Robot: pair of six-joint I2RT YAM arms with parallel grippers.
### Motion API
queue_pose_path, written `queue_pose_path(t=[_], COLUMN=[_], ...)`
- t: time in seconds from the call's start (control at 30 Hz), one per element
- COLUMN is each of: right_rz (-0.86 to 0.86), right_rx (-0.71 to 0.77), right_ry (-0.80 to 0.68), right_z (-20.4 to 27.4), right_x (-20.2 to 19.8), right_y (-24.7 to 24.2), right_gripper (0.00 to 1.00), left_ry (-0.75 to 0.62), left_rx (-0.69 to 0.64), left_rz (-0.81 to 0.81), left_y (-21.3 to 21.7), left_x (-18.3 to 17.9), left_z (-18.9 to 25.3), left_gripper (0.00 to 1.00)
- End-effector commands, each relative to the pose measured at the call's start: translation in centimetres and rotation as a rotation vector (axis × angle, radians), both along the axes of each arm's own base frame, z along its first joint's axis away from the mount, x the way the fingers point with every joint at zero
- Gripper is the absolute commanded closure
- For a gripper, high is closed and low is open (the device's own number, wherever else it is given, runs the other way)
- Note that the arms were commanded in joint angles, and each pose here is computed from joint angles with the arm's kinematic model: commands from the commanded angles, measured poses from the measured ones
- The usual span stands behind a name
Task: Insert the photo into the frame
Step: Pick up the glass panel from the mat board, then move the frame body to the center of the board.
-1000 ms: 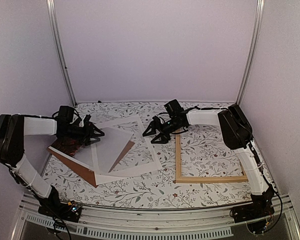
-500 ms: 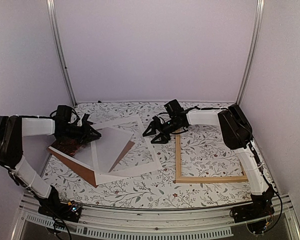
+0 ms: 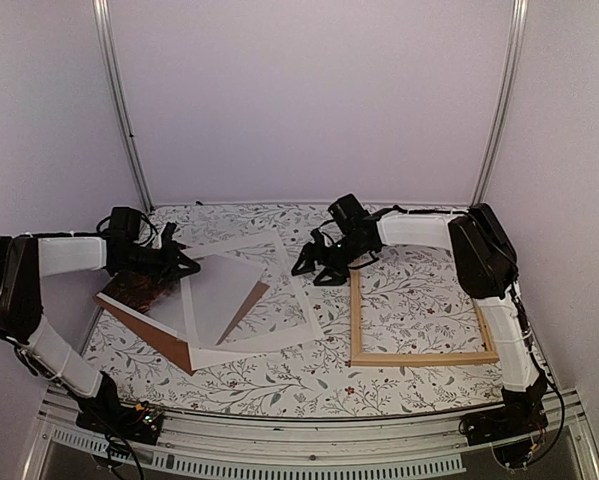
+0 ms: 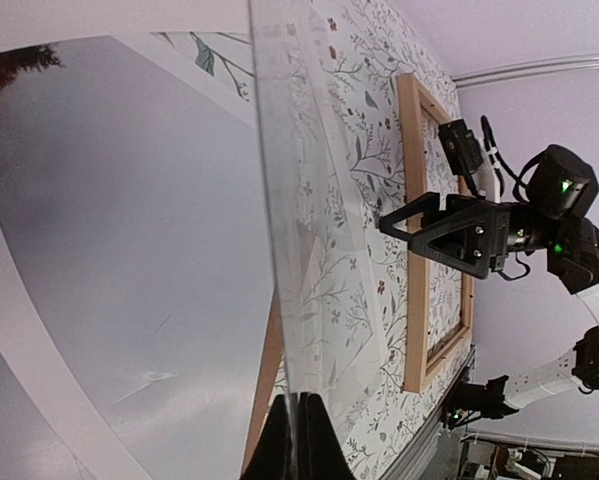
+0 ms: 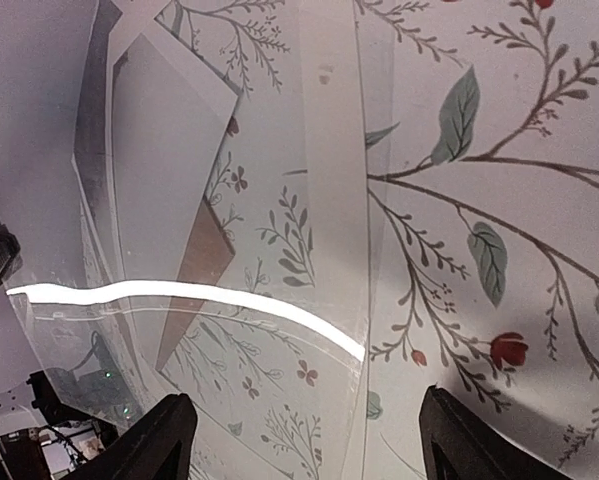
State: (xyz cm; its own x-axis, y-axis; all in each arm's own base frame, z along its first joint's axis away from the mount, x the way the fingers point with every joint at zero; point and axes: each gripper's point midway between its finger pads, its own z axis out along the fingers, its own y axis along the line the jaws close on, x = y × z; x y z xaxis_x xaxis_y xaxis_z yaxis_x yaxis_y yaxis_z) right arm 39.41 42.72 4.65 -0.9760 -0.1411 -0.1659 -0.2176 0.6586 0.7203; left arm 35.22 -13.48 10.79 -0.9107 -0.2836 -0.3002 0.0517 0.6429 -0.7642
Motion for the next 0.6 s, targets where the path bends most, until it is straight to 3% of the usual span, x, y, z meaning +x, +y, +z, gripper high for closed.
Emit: queue_pose_path(t=[0.0,0.1,0.3,0.57], right_rz=[-0.045,-0.094,-0.159,-0.134], right_rx=[-0.096,-0.166,-0.309,-0.392], right_ry=[-0.18,-0.242,-0.239,-0.192], right_z=[5.1,6.6,5.2,1.4], right_x=[0.9,1.5,2.0,0.8], right_y=[-2.9,-5.5,-10.8,-12.5], right_gripper=[0.19,0.18,0.18,0.19], left_ry=[-0.147,-0.224,-0.342,-0.451], left_rx=[-0.032,-0.052,-0.074,-0.148], left_rz=[-0.021,-0.025,-0.035,-0.064], left_y=[-0.2,-0.4,-0.6,-1.2], left_x=[0.5,0.1,-0.8,-2.2], left_z=[5.2,8.4,13.8,18.5], left_gripper=[1.0,1.0,1.0,1.0])
